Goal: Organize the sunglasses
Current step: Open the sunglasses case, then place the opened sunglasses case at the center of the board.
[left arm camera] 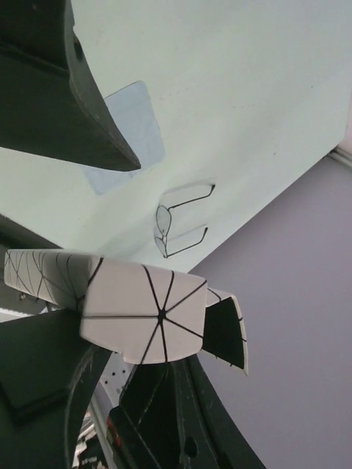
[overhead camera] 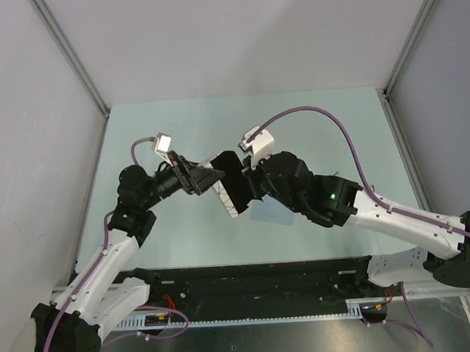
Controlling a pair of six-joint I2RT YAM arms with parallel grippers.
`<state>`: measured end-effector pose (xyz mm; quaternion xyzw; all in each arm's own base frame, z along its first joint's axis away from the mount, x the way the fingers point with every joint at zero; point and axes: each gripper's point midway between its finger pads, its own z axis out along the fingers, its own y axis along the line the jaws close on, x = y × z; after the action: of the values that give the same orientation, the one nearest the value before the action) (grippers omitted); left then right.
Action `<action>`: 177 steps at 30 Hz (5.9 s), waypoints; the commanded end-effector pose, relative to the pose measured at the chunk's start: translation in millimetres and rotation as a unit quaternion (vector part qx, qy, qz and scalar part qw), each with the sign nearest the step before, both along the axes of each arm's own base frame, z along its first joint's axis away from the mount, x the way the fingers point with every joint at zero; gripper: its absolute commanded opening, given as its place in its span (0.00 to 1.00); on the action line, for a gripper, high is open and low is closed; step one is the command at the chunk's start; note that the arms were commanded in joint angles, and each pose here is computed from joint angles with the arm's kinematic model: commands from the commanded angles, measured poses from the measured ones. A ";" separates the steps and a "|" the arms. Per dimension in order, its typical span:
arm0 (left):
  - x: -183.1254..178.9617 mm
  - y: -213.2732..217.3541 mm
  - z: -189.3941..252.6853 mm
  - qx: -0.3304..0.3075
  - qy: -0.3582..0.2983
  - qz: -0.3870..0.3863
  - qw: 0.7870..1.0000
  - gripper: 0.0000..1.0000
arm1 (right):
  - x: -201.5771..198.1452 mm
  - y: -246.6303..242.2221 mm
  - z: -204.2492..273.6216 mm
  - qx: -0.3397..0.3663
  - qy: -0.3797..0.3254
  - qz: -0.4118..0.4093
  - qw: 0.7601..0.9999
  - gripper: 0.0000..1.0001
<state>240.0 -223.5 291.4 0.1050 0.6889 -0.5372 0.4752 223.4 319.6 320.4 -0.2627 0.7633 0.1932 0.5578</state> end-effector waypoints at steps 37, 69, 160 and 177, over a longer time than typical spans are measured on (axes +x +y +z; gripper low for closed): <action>-0.2 18.8 14.5 0.042 -0.063 0.058 0.995 0.83 | 36.5 -25.2 26.6 0.074 0.014 -0.076 0.994 0.00; 49.3 32.4 -34.5 0.167 -0.035 0.253 0.952 0.67 | 30.9 23.9 -7.6 -0.016 -0.015 -0.199 0.980 0.00; 40.1 88.5 -30.3 0.141 -0.033 0.373 0.916 0.87 | 87.2 1.7 -93.0 0.068 0.182 -0.130 0.972 0.00; 39.2 95.6 -46.6 0.162 -0.006 0.386 0.908 1.00 | 106.2 36.8 -154.6 0.094 0.299 -0.009 0.949 0.00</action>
<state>276.2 -137.0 232.7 -0.0654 0.7567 -0.2034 0.6179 327.3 328.9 165.3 -0.1108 0.8949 0.2423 0.3579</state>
